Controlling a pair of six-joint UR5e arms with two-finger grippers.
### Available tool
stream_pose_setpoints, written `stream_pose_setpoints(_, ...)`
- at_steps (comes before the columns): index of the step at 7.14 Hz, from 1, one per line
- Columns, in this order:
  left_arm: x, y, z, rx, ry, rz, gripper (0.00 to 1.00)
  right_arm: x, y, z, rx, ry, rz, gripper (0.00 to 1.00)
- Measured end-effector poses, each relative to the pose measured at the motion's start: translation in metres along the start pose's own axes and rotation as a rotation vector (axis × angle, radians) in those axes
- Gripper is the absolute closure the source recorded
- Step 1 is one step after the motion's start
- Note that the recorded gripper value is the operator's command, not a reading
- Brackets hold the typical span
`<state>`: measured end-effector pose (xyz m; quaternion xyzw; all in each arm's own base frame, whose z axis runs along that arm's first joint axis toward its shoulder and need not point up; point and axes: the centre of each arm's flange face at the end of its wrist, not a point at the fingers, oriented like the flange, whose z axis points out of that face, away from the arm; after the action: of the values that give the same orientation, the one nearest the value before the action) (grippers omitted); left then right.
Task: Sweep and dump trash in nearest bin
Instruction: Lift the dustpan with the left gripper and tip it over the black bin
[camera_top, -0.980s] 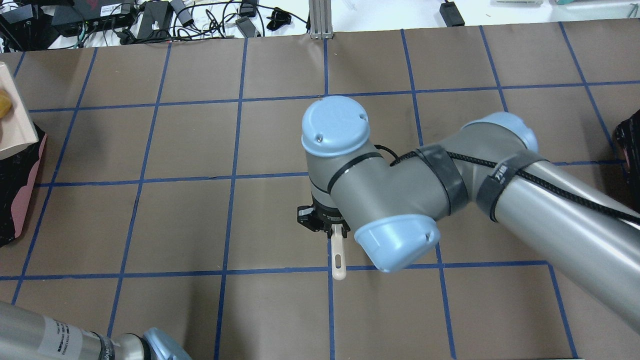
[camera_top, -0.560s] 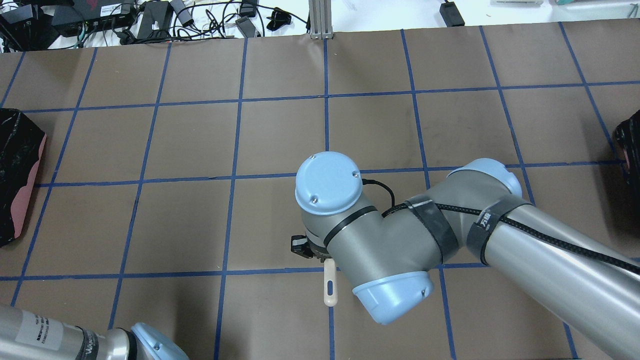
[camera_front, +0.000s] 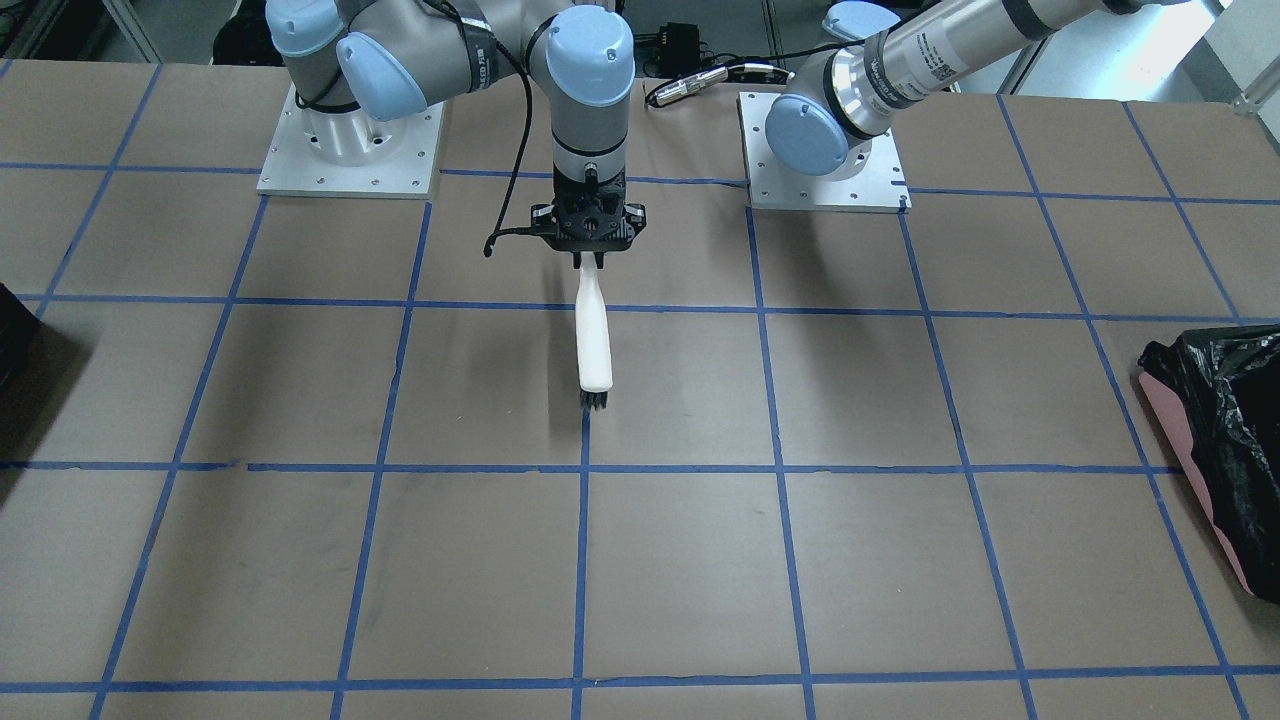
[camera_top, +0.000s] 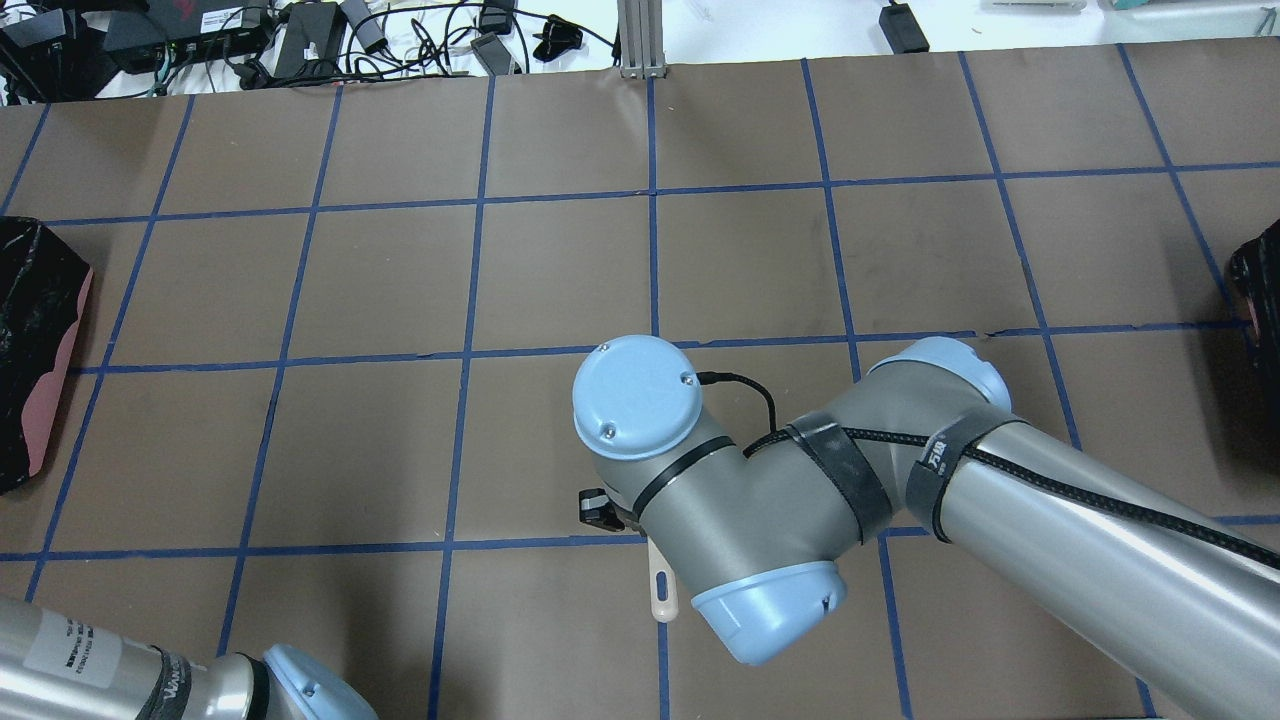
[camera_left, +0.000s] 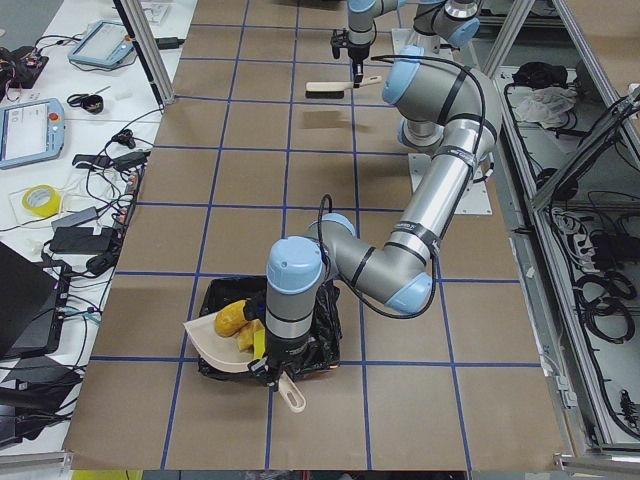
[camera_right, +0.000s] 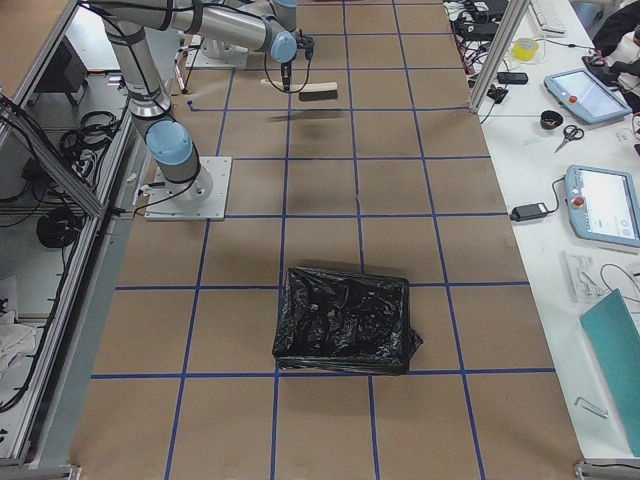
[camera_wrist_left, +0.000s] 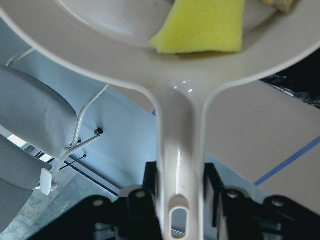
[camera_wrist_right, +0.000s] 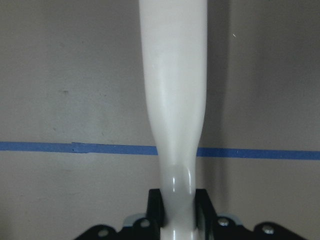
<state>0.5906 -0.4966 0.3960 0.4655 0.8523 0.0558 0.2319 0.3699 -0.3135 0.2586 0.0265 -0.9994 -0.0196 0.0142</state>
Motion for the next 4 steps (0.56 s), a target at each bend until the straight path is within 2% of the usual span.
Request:
stream_pose_setpoints(2, 0.007, -0.018, 0.008, -0.061, -0.108, 0.123, 1.00, 0.004, 0.005, 0.011, -0.012, 0.013, -0.010, 1.00)
stream_pose_setpoints(4, 0.004, -0.031, 0.001, -0.112, -0.163, 0.270, 1.00, 0.003, 0.004, 0.022, -0.023, 0.019, -0.006, 1.00)
